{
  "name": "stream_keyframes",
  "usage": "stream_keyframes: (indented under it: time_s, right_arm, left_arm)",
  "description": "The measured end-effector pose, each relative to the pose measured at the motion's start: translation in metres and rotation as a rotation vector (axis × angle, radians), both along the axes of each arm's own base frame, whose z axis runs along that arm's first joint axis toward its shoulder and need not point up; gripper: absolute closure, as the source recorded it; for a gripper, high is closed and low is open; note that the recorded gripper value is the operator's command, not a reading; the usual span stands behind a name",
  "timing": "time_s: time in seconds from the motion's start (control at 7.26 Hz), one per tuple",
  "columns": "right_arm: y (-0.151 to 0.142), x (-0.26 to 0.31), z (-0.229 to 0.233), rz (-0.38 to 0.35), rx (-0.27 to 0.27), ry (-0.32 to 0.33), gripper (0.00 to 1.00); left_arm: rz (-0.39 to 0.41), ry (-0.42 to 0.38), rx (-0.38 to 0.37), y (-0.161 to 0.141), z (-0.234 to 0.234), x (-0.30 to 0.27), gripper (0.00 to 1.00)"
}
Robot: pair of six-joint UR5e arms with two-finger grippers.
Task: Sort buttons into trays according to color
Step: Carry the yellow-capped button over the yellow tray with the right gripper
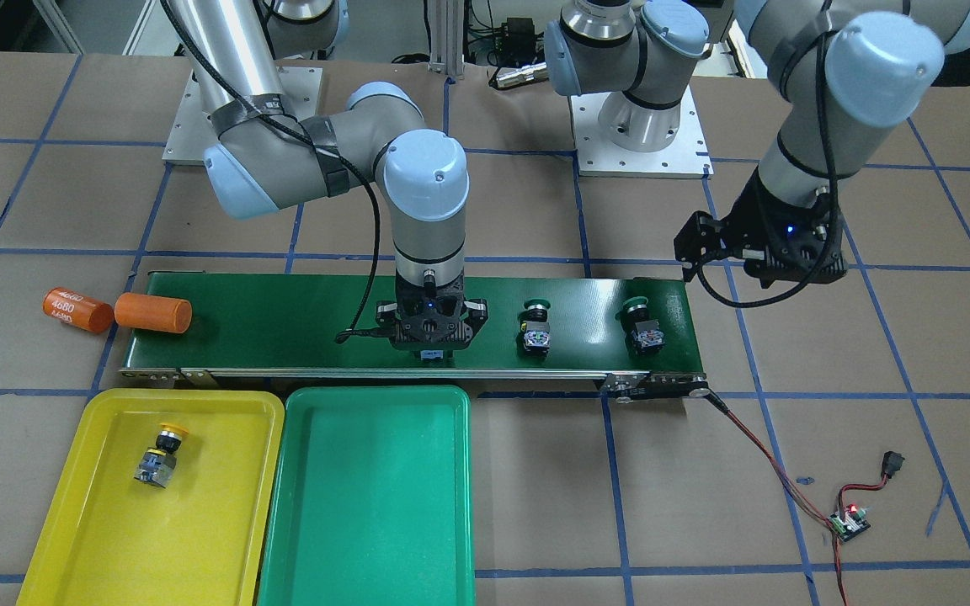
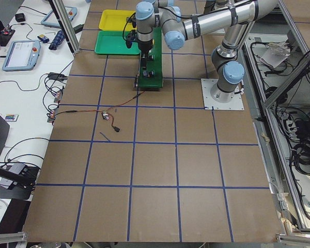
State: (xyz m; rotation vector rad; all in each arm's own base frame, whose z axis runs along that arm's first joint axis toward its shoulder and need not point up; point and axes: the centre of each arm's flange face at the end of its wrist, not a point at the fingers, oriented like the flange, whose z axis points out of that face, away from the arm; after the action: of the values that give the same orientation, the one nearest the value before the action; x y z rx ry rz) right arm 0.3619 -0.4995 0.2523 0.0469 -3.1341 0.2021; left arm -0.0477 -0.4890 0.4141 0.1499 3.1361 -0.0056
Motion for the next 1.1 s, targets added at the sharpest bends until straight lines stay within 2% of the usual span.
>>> stream_keyframes:
  time_s: [0.14, 0.41, 0.55, 0.83, 1.1]
  right_arm:
    - [0.001, -0.001, 0.001, 0.001, 0.001, 0.006, 1.0]
    - [0.0, -0.004, 0.007, 0.004, -0.009, 0.009, 1.0]
    - [-0.003, -0.008, 0.017, 0.008, -0.033, 0.016, 1.0]
    - [-0.023, -0.037, 0.036, 0.065, -0.075, 0.06, 1.0]
    - [-0.057, -0.096, 0.044, 0.159, -0.068, 0.105, 1.0]
  left_arm:
    - [-0.002, 0.027, 0.004, 0.016, 0.033, -0.016, 0.0]
    - [-0.013, 0.008, -0.004, 0.034, 0.059, -0.041, 0.0]
    - [-0.021, -0.008, -0.01, 0.037, 0.063, -0.045, 0.0]
    - [-0.018, -0.018, -0.015, 0.041, 0.068, -0.048, 0.0]
    - [0.015, -0.028, -0.02, 0.039, 0.07, -0.049, 0.0]
